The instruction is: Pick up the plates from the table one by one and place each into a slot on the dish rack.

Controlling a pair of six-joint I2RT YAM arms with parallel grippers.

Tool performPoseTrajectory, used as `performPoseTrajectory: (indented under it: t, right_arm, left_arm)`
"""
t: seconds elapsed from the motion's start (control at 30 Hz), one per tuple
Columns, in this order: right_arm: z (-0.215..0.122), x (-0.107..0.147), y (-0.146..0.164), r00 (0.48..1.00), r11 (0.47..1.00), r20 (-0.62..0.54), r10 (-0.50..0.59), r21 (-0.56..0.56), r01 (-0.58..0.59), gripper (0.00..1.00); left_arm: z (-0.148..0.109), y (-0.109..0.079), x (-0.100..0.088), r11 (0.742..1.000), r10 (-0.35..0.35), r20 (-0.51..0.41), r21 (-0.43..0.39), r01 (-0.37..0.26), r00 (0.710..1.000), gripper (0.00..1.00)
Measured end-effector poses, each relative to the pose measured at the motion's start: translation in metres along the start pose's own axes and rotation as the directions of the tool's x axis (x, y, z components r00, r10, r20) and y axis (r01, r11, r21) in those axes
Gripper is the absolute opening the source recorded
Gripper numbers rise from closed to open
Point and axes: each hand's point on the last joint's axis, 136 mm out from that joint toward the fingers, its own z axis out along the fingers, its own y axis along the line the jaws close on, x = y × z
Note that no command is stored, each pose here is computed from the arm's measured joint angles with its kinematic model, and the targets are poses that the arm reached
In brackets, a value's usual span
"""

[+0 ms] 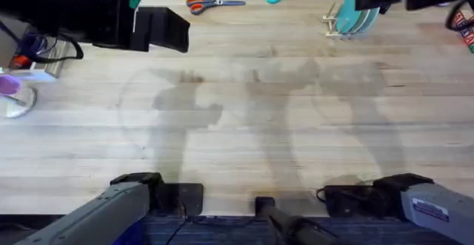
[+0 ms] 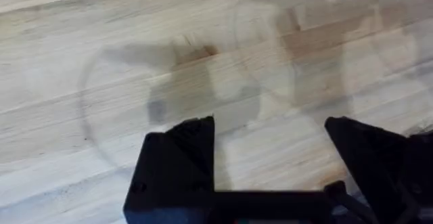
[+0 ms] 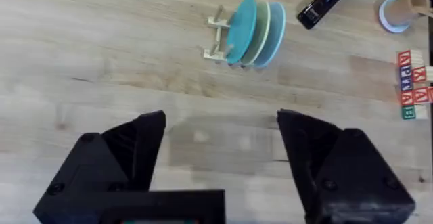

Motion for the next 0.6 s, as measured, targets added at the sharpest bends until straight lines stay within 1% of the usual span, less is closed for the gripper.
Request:
performPoseTrajectory:
  t: [0.13, 0.2, 0.43, 0.6]
  right_arm:
    - [-0.026, 0.005, -0.004, 0.999, 1.000, 0.029, 0.017, -0.001, -0.017, 0.992]
    - [-0.038, 0.013, -0.006, 0.999, 1.000, 0.026, 0.031, -0.002, -0.031, 0.995]
    - [-0.067, 0.053, -0.009, 0.996, 0.998, -0.066, 0.059, -0.003, -0.060, 0.994]
    - [-0.078, 0.067, -0.011, 0.994, 0.998, -0.091, 0.068, -0.002, -0.069, 0.993]
  left_arm:
    - [0.000, 0.000, 0.000, 1.000, 0.000, 0.000, 0.000, 0.000, 1.000, 0.994]
    - [0.000, 0.000, 0.000, 1.000, 0.000, 0.000, 0.000, 0.000, 1.000, 0.994]
    - [0.000, 0.000, 0.000, 1.000, 0.000, 0.000, 0.000, 0.000, 1.000, 0.993]
    - [0.000, 0.000, 0.000, 1.000, 0.000, 0.000, 0.000, 0.000, 1.000, 0.993]
